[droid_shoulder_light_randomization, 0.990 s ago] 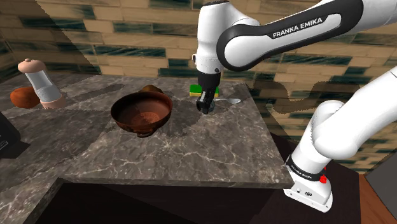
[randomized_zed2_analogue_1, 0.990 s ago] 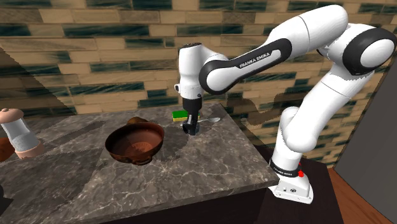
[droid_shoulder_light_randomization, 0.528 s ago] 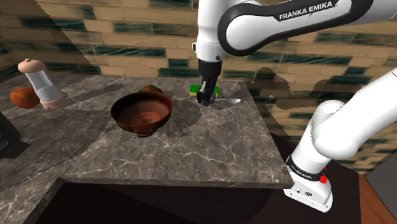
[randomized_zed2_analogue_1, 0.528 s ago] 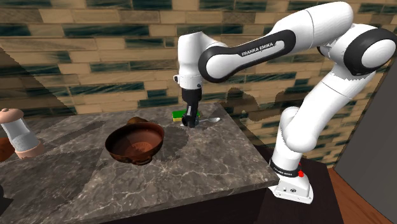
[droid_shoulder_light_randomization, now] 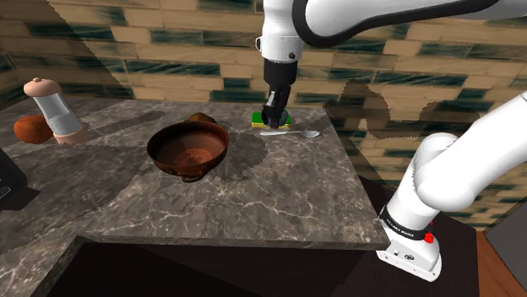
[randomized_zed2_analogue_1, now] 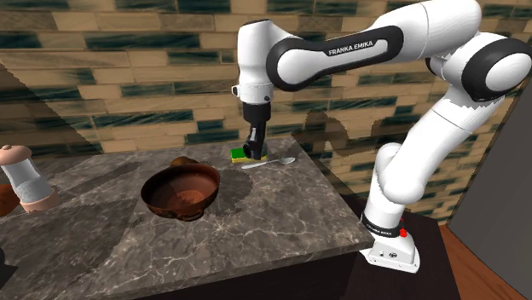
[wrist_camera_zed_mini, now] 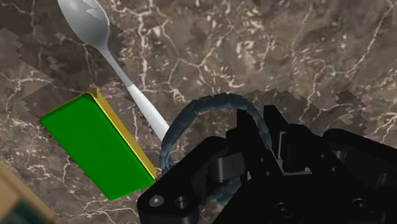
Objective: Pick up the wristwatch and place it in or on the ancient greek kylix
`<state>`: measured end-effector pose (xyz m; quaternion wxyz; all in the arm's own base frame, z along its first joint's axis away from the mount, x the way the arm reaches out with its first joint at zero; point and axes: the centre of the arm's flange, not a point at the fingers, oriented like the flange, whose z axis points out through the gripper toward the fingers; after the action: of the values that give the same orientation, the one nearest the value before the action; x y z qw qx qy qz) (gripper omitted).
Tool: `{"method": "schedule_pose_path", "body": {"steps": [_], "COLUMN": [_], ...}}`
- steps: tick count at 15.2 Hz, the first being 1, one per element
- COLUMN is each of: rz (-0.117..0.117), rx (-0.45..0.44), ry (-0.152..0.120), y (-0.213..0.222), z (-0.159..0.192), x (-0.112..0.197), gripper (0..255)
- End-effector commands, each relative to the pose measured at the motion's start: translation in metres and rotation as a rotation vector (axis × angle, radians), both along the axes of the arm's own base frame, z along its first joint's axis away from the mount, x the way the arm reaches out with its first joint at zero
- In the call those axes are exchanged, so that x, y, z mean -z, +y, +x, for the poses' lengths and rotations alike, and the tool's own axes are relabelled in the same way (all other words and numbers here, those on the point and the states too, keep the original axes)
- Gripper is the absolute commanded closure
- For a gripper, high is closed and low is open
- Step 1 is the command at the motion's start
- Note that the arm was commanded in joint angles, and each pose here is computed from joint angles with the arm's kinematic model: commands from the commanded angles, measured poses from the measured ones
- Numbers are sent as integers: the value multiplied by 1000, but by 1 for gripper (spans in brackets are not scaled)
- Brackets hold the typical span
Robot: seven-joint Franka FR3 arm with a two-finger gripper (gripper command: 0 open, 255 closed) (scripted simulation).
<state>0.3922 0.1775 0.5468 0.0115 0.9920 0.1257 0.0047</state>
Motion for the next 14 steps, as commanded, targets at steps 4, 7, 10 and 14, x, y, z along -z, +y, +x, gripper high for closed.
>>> {"method": "schedule_pose_path", "body": {"steps": [4,7,10,14], "rz": [0,0,0,0], "rx": [0,0,0,0], "ry": [0,0,0,0], "y": [-1,-1,-1,-1], "z": [0,0,0,0], "x": [-27,-43,-58,-75], "gripper": [255,255,255,255]}}
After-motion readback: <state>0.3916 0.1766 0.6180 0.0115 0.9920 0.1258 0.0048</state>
